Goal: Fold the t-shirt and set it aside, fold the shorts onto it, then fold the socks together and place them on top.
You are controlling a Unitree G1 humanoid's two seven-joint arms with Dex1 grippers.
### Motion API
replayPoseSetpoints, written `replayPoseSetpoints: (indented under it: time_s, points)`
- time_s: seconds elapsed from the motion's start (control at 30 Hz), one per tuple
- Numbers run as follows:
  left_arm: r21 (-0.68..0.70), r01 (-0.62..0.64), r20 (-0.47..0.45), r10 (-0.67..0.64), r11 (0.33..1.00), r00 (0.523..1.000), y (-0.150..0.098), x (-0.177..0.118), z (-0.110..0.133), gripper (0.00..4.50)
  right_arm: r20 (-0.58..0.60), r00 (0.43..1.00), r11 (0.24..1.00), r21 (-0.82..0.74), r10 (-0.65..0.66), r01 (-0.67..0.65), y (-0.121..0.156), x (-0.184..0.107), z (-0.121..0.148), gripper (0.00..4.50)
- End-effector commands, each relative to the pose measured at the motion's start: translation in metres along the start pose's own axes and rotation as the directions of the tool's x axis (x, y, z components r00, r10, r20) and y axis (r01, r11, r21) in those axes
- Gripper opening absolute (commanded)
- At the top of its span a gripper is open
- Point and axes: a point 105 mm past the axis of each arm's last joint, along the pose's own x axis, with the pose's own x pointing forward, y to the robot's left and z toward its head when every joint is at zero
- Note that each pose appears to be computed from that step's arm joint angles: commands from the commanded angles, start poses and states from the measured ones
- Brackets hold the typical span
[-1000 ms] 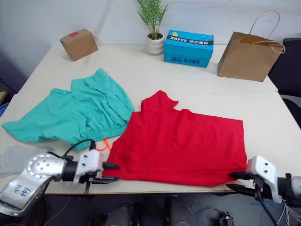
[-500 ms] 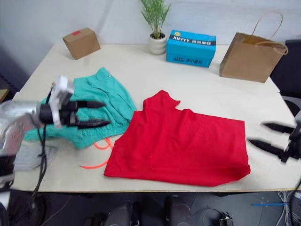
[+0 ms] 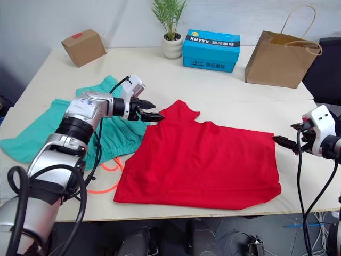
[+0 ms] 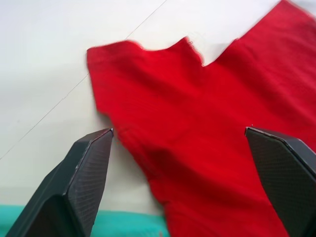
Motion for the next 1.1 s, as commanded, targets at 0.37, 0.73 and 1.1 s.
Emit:
replayPoseSetpoints:
  time_s: [0.37, 0.73, 1.1]
  points:
    - [-0.035, -0.075, -0.01, 0.074, 0.997, 0.997, 0.0, 0.025, -0.004, 4.47, -0.144, 0.988, 0.988, 0.137, -0.055, 0.076, -0.01, 0.034, -0.009, 4.5]
    - [-0.169, -0.07, 0.064, 0.082, 0.983, 0.995, -0.002, 0.032, -0.008, 1.55, -0.123, 0.987, 0.979, 0.19, 0.1, -0.076, 0.01, 0.041, -0.004, 1.38]
    - [-0.166, -0.062, 0.152, 0.088, 0.984, 0.984, 0.008, 0.015, 0.004, 0.03, -0.005, 0.995, 0.987, 0.126, 0.098, -0.097, 0.003, 0.028, 0.014, 0.0]
